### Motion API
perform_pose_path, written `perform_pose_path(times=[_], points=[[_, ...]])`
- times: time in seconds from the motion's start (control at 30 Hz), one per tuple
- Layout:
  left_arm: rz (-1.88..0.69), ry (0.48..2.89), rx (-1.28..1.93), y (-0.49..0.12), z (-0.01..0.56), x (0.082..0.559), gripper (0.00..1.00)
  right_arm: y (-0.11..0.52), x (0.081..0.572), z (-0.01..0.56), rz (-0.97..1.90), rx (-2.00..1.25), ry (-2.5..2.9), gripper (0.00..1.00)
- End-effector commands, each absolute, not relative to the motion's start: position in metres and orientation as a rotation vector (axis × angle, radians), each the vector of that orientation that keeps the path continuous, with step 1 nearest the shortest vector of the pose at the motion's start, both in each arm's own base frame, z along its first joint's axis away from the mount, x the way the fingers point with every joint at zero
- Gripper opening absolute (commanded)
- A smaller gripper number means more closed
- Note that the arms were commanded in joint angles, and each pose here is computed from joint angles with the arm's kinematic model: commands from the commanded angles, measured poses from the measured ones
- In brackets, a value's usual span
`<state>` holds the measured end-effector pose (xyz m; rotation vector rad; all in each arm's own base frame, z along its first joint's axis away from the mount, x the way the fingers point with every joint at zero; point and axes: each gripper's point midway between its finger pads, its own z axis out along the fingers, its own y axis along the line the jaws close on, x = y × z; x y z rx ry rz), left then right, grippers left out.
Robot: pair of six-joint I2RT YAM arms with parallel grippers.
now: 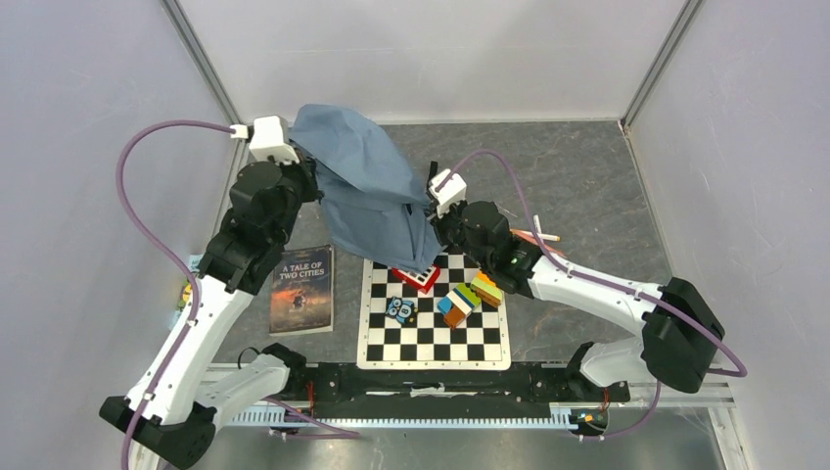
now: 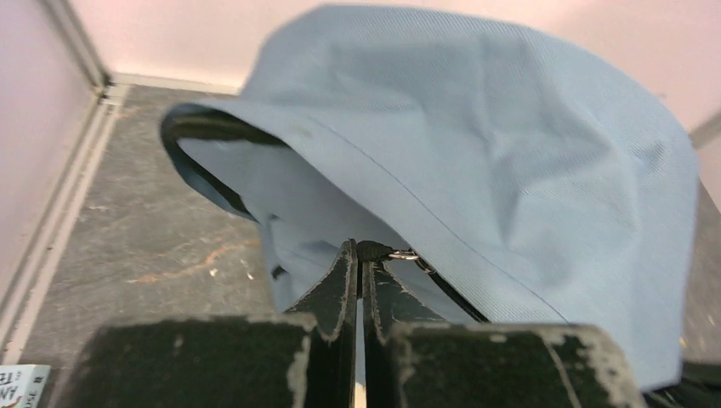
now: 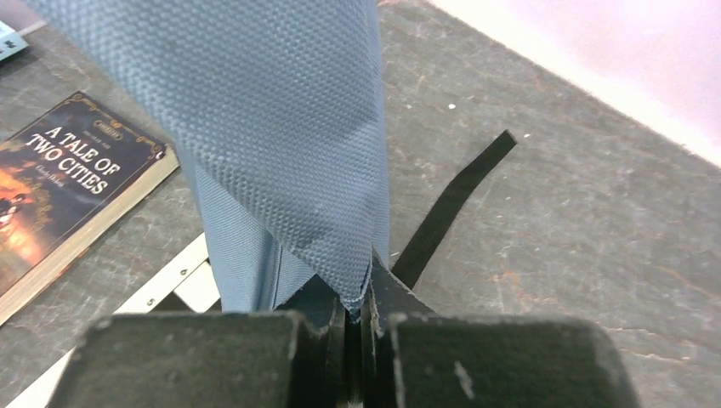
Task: Pack the student bag
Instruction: Unzip the student bag at the center of the board.
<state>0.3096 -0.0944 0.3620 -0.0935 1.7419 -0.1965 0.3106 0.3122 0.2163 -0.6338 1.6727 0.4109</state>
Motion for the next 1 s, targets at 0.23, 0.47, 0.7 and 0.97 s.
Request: perform_pose_path(times=[0.23, 0.47, 0.7, 0.97], points=[[-0.117, 1.507, -0.185, -0.057, 0.377, 0.334, 0.02, 0.291, 0.368, 0.271, 0.141, -0.619, 1.565, 0.00], [-0.343, 1.436, 0.062, -0.105, 0.373, 0.317, 0.02, 0.279, 0.397, 0.237, 0.113, -0.648, 1.612, 0.18], [-0.467, 1.418, 0.167, -0.130, 0.376, 0.307, 0.02, 0.259, 0.368, 0.260, 0.174, -0.654, 1.610, 0.98], [-0.529, 1.438, 0.197, -0.142, 0.373, 0.309, 0.02, 0.277, 0.289, 0.320, 0.488, -0.870, 1.390, 0.98]])
